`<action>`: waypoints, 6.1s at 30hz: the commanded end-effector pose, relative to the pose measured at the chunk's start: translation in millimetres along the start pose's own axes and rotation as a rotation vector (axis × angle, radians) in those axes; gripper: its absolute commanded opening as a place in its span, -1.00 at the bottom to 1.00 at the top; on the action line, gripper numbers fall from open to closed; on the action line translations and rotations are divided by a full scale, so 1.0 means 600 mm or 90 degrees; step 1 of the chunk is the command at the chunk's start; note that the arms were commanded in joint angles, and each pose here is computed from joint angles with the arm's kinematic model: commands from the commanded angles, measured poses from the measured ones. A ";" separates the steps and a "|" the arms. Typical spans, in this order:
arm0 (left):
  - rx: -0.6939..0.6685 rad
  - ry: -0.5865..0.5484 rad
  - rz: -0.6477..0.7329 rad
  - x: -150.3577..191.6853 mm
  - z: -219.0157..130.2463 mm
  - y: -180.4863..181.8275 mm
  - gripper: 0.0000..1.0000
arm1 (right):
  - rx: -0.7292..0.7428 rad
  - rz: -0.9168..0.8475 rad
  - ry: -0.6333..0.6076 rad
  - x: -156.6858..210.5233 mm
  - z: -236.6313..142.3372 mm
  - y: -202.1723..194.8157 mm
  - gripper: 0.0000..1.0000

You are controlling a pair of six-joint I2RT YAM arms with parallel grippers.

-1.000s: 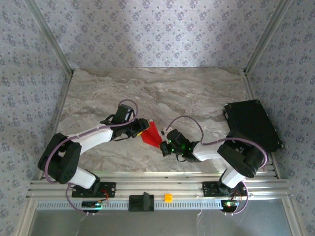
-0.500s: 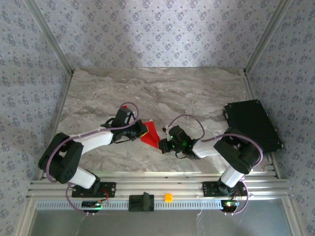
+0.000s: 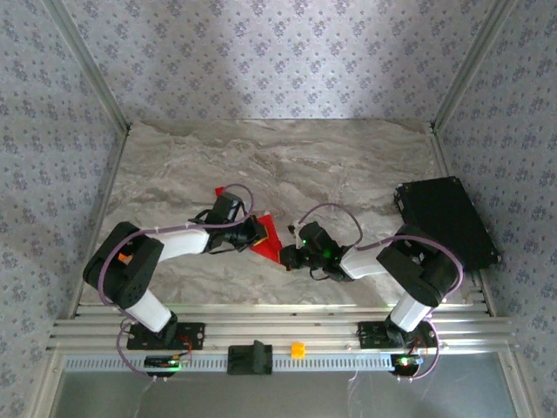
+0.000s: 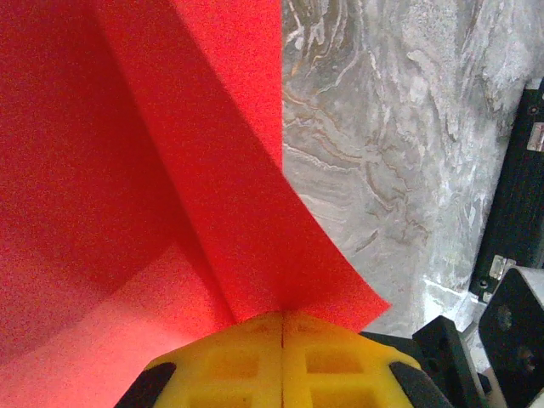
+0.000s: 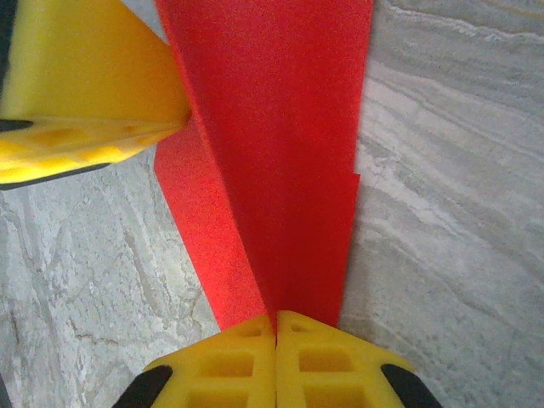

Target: Fold a paper plane with a square sheet of paper (pick it up from the middle)

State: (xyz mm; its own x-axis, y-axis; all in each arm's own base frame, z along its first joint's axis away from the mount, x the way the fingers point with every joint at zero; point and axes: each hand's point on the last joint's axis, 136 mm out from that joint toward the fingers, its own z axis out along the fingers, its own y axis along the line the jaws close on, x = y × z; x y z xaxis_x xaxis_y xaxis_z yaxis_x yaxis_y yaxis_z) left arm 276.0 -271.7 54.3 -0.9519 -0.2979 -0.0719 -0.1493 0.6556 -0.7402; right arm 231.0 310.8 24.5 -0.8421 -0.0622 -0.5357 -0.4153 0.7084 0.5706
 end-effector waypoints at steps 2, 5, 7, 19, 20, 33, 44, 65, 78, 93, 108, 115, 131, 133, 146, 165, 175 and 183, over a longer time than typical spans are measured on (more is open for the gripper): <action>0.026 -0.012 0.013 -0.016 0.004 -0.031 -0.86 | 0.031 0.013 0.058 0.041 0.004 -0.027 -0.81; 0.023 -0.008 0.015 -0.015 0.007 -0.031 -0.86 | 0.032 0.013 0.059 0.039 0.004 -0.024 -0.80; 0.021 -0.007 0.015 -0.014 0.008 -0.031 -0.86 | 0.032 0.013 0.058 0.037 0.004 -0.024 -0.80; 0.002 -0.004 0.013 -0.013 0.018 -0.016 -0.86 | 0.031 0.014 0.067 0.043 0.009 -0.025 -0.88; 0.000 -0.003 0.012 -0.013 0.019 -0.015 -0.86 | 0.029 0.014 0.067 0.043 0.009 -0.024 -0.88; -0.030 -0.010 0.002 -0.009 0.034 0.008 -0.86 | 0.022 0.019 0.078 0.049 0.010 -0.025 -1.00; -0.045 -0.023 -0.005 -0.017 0.037 0.015 -0.86 | 0.018 0.029 0.092 0.052 0.009 -0.028 -1.00; -0.080 -0.038 -0.012 -0.019 0.033 0.037 -0.86 | 0.015 0.049 0.134 0.060 0.015 -0.030 -1.00; -0.103 -0.059 -0.015 -0.023 0.026 0.050 -0.86 | 0.016 0.043 0.146 0.063 0.014 -0.037 -1.00; -0.122 -0.070 -0.028 -0.027 0.021 0.067 -0.86 | 0.012 0.054 0.157 0.067 0.016 -0.038 -1.00; -0.130 -0.078 -0.046 -0.042 0.014 0.081 -0.85 | 0.004 0.062 0.165 0.069 0.019 -0.038 -1.00; -0.150 -0.070 -0.052 -0.038 0.018 0.095 -0.86 | -0.001 0.064 0.169 0.071 0.021 -0.037 -0.99; -0.188 -0.063 -0.065 -0.036 0.023 0.129 -0.87 | -0.030 0.099 0.162 0.056 0.016 -0.022 -0.96; -0.196 -0.065 -0.066 -0.037 0.021 0.134 -0.88 | -0.032 0.101 0.164 0.057 0.016 -0.022 -0.96; -0.199 -0.056 -0.059 -0.035 0.022 0.145 -0.89 | -0.068 0.121 0.145 0.033 0.000 -0.010 -0.80; -0.204 -0.047 -0.064 -0.028 0.029 0.156 -0.92 | -0.090 0.122 0.194 0.080 -0.016 -0.020 -0.95; -0.205 -0.045 -0.064 -0.025 0.027 0.158 -0.92 | -0.115 0.129 0.187 0.074 -0.020 -0.008 -0.80; -0.205 -0.046 -0.064 -0.025 0.026 0.158 -0.92 | -0.098 0.111 0.211 0.085 -0.028 -0.009 -0.76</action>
State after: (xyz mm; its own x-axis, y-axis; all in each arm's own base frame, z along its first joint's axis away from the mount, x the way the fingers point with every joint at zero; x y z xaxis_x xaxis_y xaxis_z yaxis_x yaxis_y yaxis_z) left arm 303.6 -251.6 19.3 -0.9147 -0.3903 -0.1046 -0.2315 0.7183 -0.6561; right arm 214.7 305.4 25.9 -0.9368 -0.1205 -0.3285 -0.3359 0.5724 0.7480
